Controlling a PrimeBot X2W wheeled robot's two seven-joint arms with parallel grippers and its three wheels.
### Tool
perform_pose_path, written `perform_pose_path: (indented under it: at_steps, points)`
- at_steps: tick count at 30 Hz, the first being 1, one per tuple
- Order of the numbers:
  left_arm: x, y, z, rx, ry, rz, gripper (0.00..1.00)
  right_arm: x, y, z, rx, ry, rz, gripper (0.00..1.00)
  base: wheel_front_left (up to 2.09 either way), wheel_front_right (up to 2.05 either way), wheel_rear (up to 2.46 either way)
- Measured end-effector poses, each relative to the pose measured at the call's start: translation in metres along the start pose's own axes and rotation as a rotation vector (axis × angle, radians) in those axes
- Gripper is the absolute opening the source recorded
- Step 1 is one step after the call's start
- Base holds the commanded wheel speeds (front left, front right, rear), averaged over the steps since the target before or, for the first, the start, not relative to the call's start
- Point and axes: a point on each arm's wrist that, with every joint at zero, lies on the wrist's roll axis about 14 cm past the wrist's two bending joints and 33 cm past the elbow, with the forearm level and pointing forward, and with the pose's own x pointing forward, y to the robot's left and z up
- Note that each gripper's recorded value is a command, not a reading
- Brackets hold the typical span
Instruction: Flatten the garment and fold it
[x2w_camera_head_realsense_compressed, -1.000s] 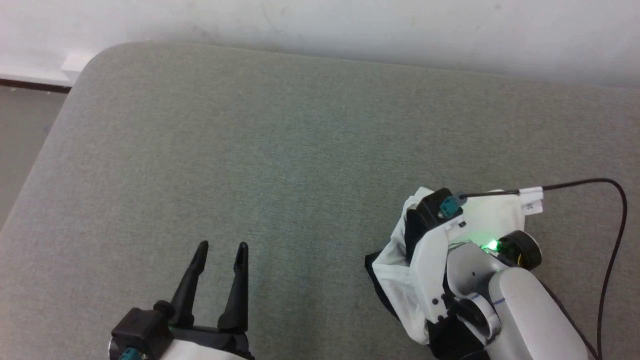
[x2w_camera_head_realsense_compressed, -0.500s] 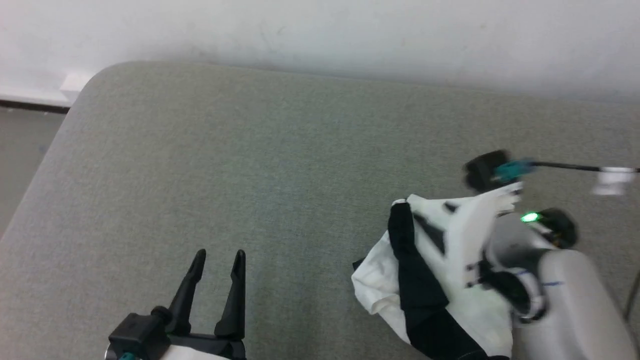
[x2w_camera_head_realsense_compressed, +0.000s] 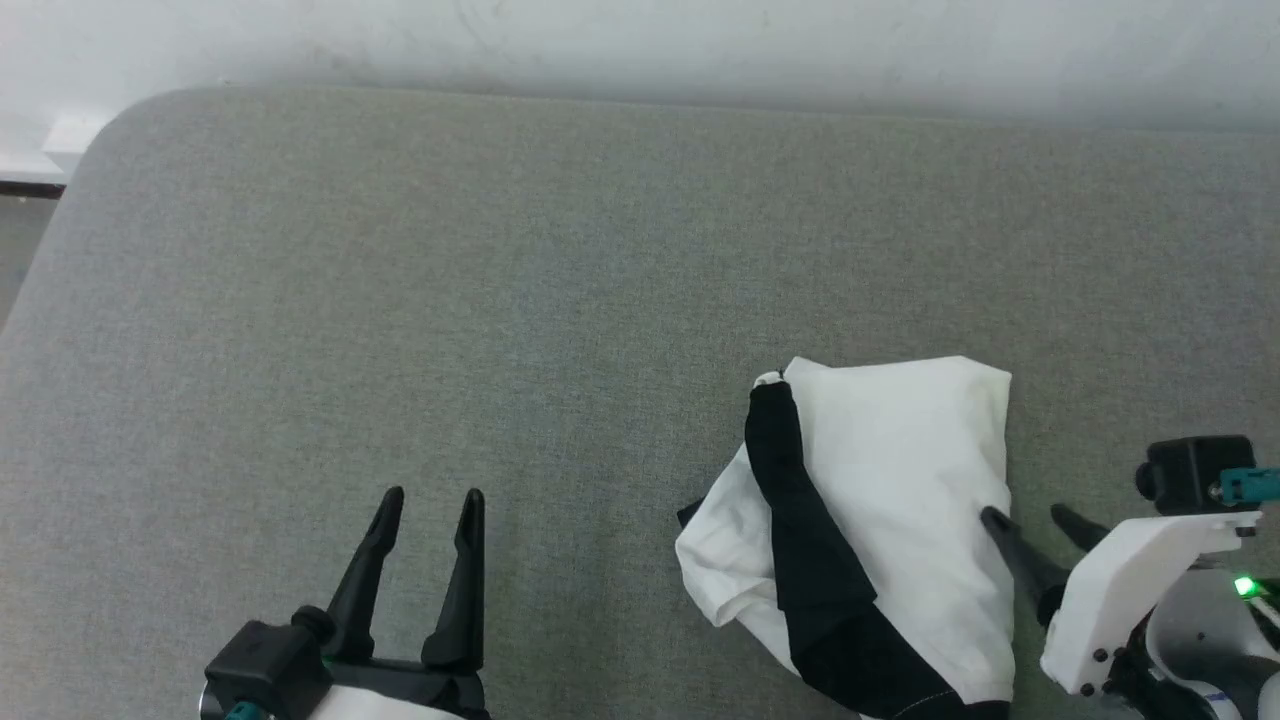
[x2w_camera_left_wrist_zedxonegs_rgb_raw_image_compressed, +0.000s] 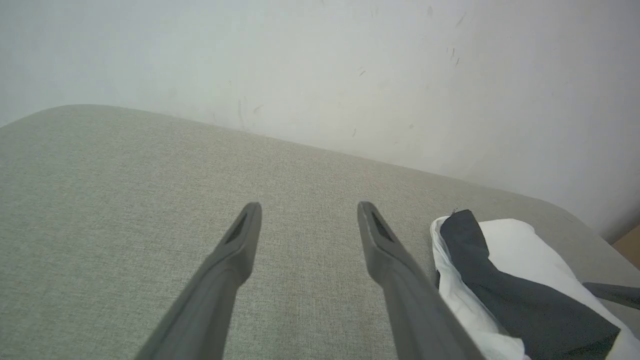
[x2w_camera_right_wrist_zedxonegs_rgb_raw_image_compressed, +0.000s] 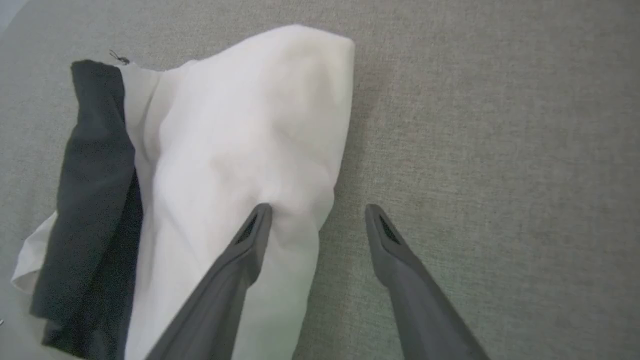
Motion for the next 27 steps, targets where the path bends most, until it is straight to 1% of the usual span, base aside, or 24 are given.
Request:
perform_pose_path:
  at_steps: [3,12,13,14,16,17,23,27]
  points:
    - [0.002,0.0,-0.006,0.002,0.019,-0.001,1.0,0.009,0.001,-0.012,0.035,0.035,0.022,1.0,0.0,0.0,0.0]
    - [-0.002,0.007,-0.01,0.006,0.035,0.02,1.0,0.032,0.018,-0.039,0.042,0.142,0.08,1.0,0.0,0.0,0.0]
    - [-0.003,0.008,-0.011,0.005,0.037,0.023,1.0,0.034,0.017,-0.041,0.048,0.152,0.078,0.85,0.0,0.0,0.0]
    - [-0.004,0.008,-0.01,0.005,0.036,0.025,1.0,0.035,0.016,-0.043,0.046,0.163,0.075,0.44,0.0,0.0,0.0]
    - [-0.006,0.008,-0.009,0.003,0.032,0.027,1.0,0.038,0.014,-0.043,0.042,0.17,0.065,0.02,0.0,0.0,0.0]
    - [-0.007,0.009,-0.008,0.0,0.028,0.028,1.0,0.038,0.014,-0.043,0.035,0.169,0.06,0.0,0.0,0.0,0.0]
    - [-0.007,0.004,-0.001,0.0,0.01,0.006,1.0,0.035,0.015,-0.032,0.002,0.122,0.043,0.0,0.0,0.0,0.0]
    - [-0.001,-0.007,0.002,-0.002,0.002,-0.036,1.0,0.026,0.008,-0.007,-0.075,0.069,-0.008,0.0,0.0,0.0,0.0]
